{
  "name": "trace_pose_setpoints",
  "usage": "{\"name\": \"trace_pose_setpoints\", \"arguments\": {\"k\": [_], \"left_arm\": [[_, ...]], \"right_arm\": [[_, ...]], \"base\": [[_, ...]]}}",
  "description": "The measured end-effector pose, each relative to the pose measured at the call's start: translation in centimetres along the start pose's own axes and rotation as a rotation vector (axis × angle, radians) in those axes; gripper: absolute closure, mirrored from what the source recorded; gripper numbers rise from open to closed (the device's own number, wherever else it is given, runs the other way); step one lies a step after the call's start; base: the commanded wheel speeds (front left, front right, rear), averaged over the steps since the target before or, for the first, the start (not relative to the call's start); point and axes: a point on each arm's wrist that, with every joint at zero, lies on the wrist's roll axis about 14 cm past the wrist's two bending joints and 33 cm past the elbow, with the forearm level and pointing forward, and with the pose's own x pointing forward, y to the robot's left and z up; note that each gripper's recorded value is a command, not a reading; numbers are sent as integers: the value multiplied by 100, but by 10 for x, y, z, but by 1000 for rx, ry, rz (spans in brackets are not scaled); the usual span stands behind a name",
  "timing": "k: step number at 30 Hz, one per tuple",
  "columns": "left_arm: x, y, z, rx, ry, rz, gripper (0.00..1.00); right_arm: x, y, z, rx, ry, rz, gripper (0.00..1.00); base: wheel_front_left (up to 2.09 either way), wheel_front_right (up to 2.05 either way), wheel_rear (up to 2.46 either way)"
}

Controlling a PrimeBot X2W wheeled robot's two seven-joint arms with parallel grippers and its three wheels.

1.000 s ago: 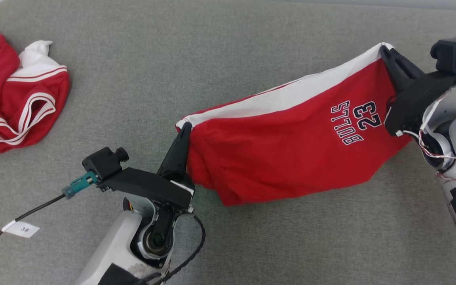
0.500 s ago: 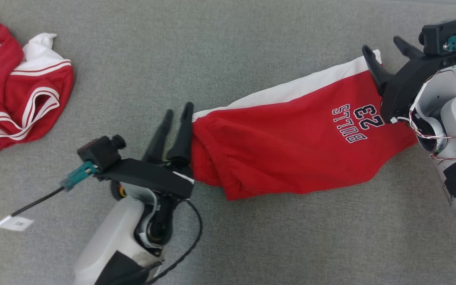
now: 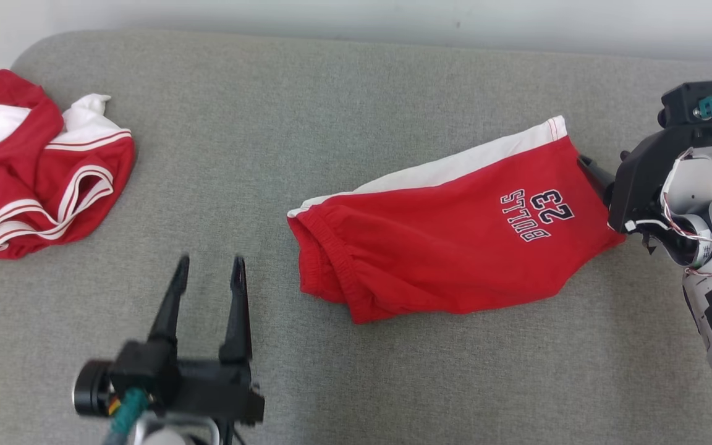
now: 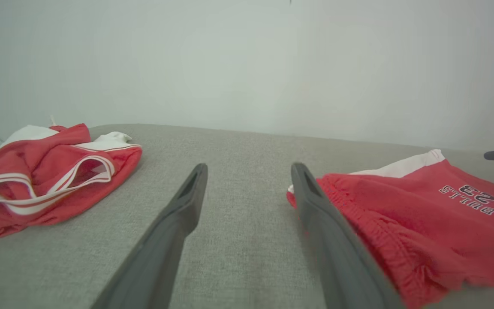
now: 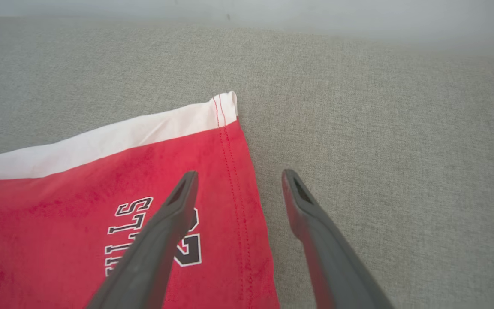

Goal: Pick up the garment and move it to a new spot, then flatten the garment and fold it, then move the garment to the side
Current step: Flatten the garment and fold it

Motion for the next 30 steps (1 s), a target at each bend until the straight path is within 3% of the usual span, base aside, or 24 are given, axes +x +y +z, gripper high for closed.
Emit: {"name": "trace_pose_setpoints", "arguments": {"k": [3, 13, 21, 30], "left_arm": [[-21, 4, -16, 58, 54, 12, 0], [-51, 19, -36, 50, 130, 66, 0], [-57, 22, -49, 31, 173, 80, 0], [-59, 30, -59, 31, 206, 106, 0]], "right_arm": [[-4, -2, -1, 10, 5, -13, 0], [7, -2, -20, 45, 78, -50, 0], [26, -5, -42, -26, 180, -107, 0], [39, 22, -64, 11, 301, -51, 0]], "base": [[0, 0, 0], [0, 0, 0], [0, 0, 0], [0, 0, 0]]}}
